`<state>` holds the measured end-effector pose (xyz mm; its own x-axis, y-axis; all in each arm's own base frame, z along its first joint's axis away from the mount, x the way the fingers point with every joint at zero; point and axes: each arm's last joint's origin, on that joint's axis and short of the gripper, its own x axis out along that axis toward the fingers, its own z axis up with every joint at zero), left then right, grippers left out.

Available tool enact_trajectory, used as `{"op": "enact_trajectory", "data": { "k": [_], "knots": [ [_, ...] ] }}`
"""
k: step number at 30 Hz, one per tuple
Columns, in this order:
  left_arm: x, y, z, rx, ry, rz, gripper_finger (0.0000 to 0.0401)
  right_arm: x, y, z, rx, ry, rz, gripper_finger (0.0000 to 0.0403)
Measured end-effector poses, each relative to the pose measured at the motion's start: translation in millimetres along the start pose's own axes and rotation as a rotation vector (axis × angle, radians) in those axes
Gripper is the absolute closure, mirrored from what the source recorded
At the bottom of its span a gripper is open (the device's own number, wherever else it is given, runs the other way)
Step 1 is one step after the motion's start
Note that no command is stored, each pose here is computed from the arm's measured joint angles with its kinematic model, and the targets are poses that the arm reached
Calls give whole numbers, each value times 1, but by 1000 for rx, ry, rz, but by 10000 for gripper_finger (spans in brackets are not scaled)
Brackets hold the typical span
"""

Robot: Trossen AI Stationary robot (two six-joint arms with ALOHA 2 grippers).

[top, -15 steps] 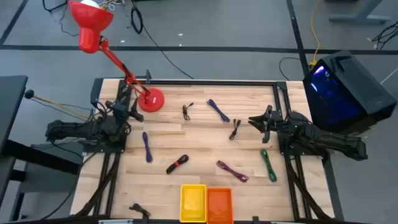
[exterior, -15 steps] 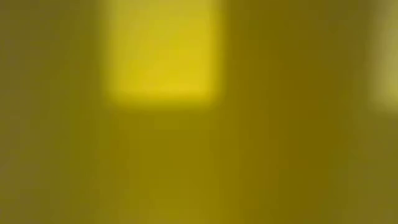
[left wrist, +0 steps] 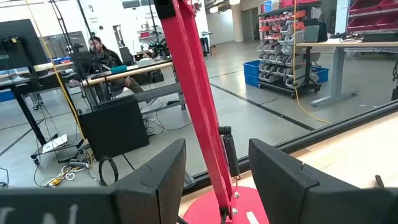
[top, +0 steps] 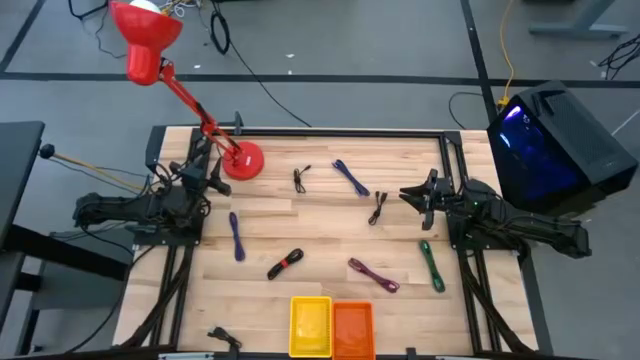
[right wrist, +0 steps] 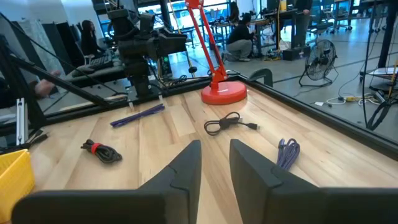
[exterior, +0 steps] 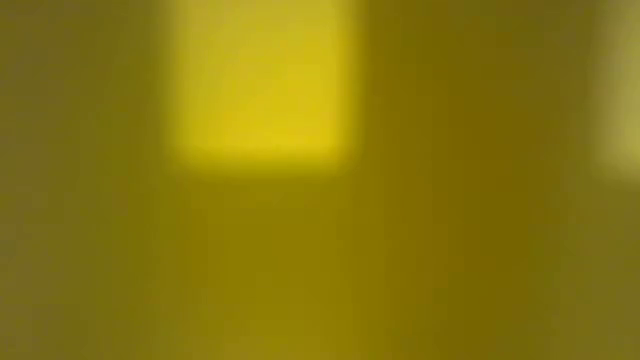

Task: Pick & Place USB Port

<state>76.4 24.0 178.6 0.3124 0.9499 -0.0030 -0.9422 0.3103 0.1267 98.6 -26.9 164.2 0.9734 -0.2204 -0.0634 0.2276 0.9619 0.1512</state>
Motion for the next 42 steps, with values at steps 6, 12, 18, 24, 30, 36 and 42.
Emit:
{"op": "enact_trajectory", "data": {
  "k": [6, 12, 18, 24, 30, 36, 42],
  "knots": [
    [0, 0, 0, 0, 0, 0, 220, 0, 0, 0, 0, 0, 0, 316],
    [0, 0, 0, 0, 0, 0, 220, 0, 0, 0, 0, 0, 0, 316],
    [0, 0, 0, 0, 0, 0, 220, 0, 0, 0, 0, 0, 0, 316],
    [0, 0, 0, 0, 0, 0, 220, 0, 0, 0, 0, 0, 0, 316],
    [0, 0, 0, 0, 0, 0, 220, 0, 0, 0, 0, 0, 0, 316],
    [0, 0, 0, 1, 0, 0, 220, 0, 0, 0, 0, 0, 0, 316],
    [0, 0, 0, 3, 2, 0, 220, 0, 0, 0, 0, 0, 0, 316]
  ]
}}
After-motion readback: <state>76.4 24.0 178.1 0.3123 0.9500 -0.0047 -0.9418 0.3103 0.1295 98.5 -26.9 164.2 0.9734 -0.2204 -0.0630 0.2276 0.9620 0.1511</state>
